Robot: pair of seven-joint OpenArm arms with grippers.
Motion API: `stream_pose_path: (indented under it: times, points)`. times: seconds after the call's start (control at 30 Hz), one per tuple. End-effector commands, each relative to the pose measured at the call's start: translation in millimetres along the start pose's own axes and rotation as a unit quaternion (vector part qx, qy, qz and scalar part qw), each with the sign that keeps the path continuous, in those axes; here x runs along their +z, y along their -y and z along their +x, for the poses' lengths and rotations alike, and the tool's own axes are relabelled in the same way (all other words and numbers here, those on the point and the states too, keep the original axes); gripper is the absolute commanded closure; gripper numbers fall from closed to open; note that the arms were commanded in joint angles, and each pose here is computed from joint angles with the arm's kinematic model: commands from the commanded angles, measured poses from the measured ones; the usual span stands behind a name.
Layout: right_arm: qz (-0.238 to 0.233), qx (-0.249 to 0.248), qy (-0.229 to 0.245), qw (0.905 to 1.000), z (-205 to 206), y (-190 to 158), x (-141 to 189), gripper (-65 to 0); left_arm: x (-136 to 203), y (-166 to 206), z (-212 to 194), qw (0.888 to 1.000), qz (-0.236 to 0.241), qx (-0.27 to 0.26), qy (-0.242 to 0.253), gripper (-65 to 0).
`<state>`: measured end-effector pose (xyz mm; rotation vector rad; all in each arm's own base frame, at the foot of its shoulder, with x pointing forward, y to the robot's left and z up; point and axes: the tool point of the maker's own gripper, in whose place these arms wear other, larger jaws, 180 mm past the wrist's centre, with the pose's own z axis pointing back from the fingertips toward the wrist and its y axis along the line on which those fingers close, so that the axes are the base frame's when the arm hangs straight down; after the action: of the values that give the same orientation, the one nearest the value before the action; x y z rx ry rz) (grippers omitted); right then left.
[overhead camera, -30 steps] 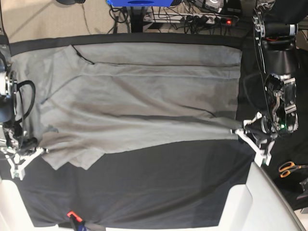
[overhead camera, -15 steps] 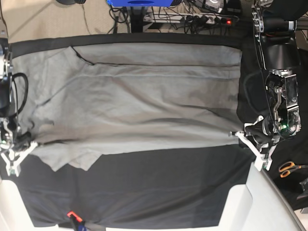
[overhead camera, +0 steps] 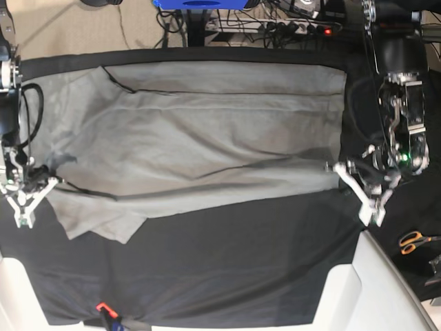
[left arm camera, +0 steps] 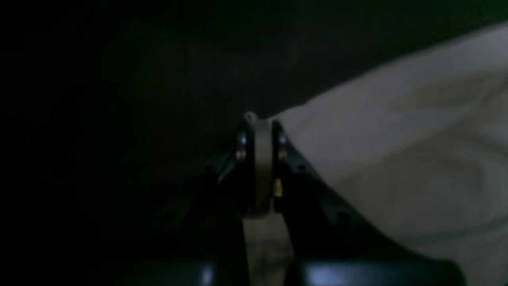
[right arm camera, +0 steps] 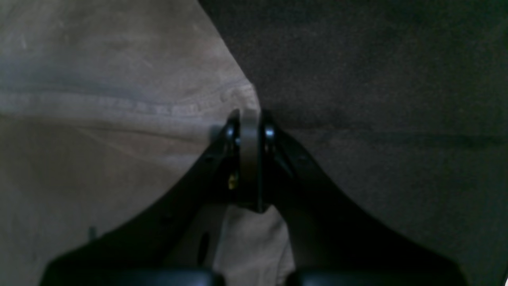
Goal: Fold the T-shirt properly
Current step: 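Carry the held side edge with both grippers toward the collar edge, then fold the held edge over the shirt toward the collar with both grippers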
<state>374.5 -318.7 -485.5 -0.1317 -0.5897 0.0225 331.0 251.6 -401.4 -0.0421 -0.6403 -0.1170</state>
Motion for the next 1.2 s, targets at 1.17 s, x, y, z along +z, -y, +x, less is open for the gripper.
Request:
stream_pose_path:
  times: [1.17]
  points:
    - [-0.017, -0.006, 0.025, 0.9995, -29, 4, 69, -5.7, 31, -2, -45, 0.996, -0.005, -0.081, -0.035, 0.0]
